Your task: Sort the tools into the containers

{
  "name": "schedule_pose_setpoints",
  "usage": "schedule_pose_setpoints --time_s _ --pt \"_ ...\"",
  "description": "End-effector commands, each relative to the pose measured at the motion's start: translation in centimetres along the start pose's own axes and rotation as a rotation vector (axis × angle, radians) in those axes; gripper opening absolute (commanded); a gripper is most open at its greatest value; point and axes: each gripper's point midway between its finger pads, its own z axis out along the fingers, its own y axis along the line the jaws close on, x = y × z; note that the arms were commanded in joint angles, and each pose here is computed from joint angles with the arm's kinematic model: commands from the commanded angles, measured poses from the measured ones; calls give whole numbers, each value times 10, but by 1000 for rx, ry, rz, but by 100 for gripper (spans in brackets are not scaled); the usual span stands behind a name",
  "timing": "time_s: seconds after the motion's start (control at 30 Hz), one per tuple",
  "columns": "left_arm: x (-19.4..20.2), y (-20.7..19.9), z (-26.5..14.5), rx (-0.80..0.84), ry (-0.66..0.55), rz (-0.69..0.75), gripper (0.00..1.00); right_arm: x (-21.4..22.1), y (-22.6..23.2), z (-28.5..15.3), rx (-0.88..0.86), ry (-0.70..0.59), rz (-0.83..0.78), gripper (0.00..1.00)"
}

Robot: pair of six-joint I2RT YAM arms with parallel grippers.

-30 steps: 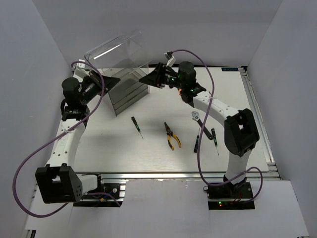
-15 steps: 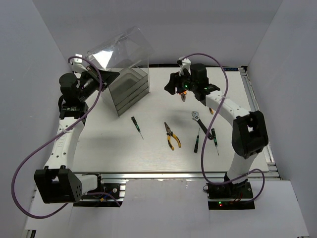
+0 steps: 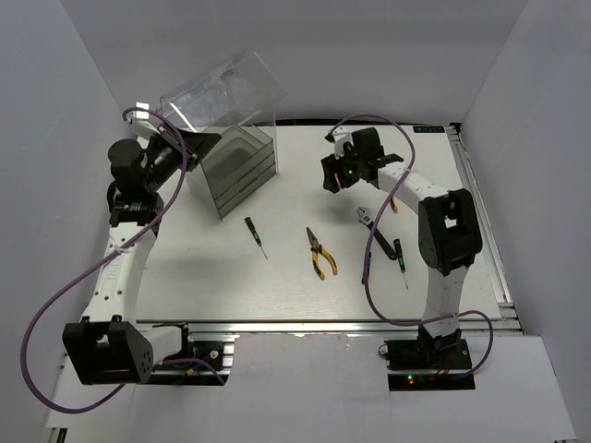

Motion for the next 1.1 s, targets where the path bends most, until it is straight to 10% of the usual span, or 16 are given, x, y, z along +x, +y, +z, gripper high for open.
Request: schedule_pose_setpoints --time_s 0.0,0.2,0.53,1.07 --pt "-21 -39 -15 88 -108 111 15 -13 -3 -26 5 -41 -130 67" --pt "-19 -39 -18 82 -110 117 15 21 -19 -60 -127 30 -257 74" --pt "-16 -35 -19 81 -104 111 15 100 -49 -102 166 222 -218 74" --pt "-8 -29 -19 79 -82 88 15 132 -44 -70 215 298 -117 75"
